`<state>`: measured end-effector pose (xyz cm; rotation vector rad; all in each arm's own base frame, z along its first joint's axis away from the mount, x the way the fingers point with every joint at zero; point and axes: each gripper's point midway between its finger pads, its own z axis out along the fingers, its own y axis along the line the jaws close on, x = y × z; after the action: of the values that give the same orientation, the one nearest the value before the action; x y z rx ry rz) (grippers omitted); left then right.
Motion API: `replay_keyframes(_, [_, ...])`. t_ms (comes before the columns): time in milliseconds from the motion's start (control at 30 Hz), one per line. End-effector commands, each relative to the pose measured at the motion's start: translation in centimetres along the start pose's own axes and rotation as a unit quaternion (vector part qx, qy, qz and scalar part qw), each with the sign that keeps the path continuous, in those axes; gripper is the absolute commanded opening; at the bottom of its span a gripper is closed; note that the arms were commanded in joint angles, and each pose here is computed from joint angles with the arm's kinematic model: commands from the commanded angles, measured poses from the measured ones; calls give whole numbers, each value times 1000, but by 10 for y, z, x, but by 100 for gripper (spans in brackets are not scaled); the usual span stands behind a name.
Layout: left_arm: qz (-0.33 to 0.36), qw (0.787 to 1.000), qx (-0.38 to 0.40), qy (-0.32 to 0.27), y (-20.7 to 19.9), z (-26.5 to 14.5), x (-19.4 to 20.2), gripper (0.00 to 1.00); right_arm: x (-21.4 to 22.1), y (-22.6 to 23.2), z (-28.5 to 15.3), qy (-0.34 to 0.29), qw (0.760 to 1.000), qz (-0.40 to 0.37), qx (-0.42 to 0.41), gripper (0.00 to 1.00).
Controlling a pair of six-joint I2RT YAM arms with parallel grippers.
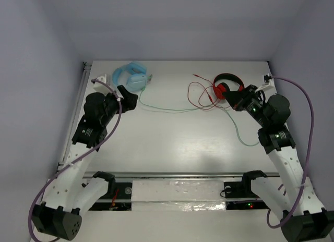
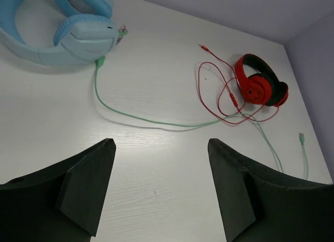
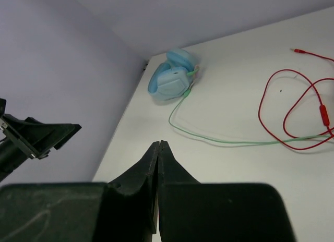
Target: Wrap the headphones
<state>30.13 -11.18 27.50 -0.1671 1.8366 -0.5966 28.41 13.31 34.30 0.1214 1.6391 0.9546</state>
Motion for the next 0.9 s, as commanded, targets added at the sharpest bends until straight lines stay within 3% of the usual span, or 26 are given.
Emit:
replay_keyframes(0, [33, 999, -11, -40, -13, 4, -49, 69, -8, 10, 15, -13, 1000, -7, -22, 0])
replay_keyframes(133, [50, 992, -114, -28, 16, 27, -67, 22, 7, -10, 32, -5, 1000, 0, 16, 0])
replay_keyframes(233, [60, 983, -175, -7, 39, 48, -63, 0, 22, -8, 37, 9, 1000, -6, 5, 0])
replay_keyframes(367, [46, 971, -235, 17, 89, 84, -48, 0, 34, -8, 40, 16, 1000, -16, 0, 0])
replay_keyframes(500, [34, 951, -306, 17, 155, 105, -61, 1, 50, 2, 40, 33, 999, -21, -31, 0])
replay_keyframes(600, [47, 931, -361, 32, 194, 118, -58, 13, 47, 1, 38, 25, 999, -26, -19, 0])
replay_keyframes(633, [52, 931, -360, 29, 198, 123, -62, 28, 45, 1, 38, 21, 999, -27, -18, 0])
replay_keyframes(700, [71, 928, -362, 47, 212, 135, -55, 39, 47, 7, 37, 23, 999, -28, -32, 0])
replay_keyframes(733, [76, 929, -359, 47, 213, 142, -58, 50, 49, 10, 36, 29, 998, -28, -39, 0])
replay_keyframes(867, [85, 927, -349, 108, 230, 176, -29, 62, 50, 9, 37, 33, 998, -27, -39, 0])
